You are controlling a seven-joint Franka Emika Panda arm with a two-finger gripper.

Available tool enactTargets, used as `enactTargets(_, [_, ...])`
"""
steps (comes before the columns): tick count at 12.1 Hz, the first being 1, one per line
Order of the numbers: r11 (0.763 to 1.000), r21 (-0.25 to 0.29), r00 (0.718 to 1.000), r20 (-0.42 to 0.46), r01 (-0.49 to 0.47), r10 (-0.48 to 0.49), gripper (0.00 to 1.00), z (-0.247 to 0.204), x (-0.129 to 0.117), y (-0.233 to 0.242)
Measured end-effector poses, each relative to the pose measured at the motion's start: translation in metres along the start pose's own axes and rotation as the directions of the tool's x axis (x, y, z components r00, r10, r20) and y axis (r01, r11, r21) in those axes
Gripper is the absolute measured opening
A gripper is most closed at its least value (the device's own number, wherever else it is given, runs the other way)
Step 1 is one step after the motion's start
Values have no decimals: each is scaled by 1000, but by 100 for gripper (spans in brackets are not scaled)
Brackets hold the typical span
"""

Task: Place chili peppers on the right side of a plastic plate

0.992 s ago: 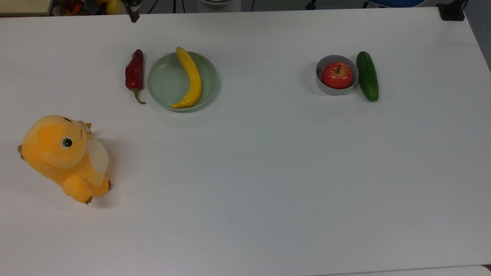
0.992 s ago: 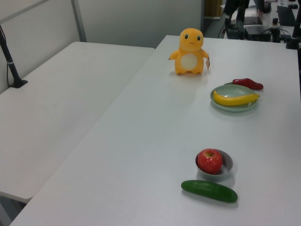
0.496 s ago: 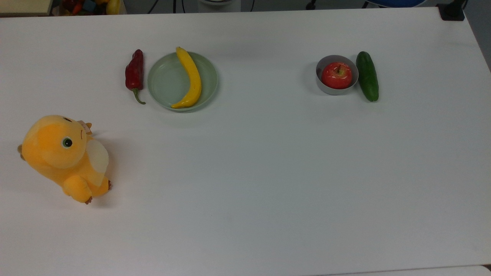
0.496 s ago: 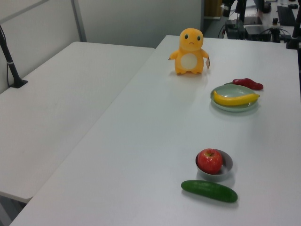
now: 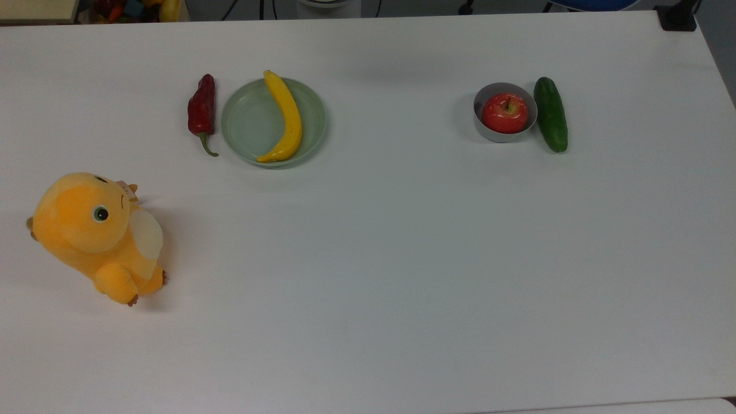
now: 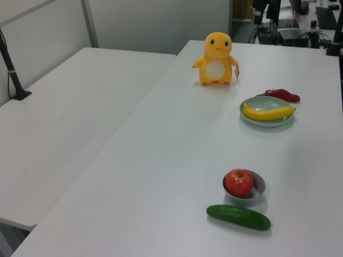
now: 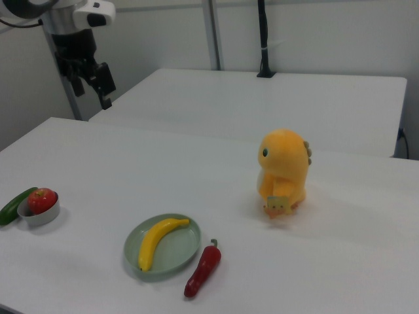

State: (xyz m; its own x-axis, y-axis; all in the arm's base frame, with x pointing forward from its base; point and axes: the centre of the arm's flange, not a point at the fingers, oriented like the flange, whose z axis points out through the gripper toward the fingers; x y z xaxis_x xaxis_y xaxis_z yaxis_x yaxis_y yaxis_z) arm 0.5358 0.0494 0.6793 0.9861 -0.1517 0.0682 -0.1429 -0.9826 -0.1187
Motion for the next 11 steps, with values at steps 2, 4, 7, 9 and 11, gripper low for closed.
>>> enactTargets(2, [1000,-5,999,28,26,-26,100,4,-6,-10])
enactTargets(4, [996,-4,995,43,93,-92,100,11,-9,-21])
enactTargets(7, [983,-2,981,66,185,-185,100,22,-10,-21])
enactTargets(9, [979,-18,977,66,203,-201,100,25,-8,-18])
enactTargets(11, [974,-49,975,34,222,-220,100,24,-3,-14])
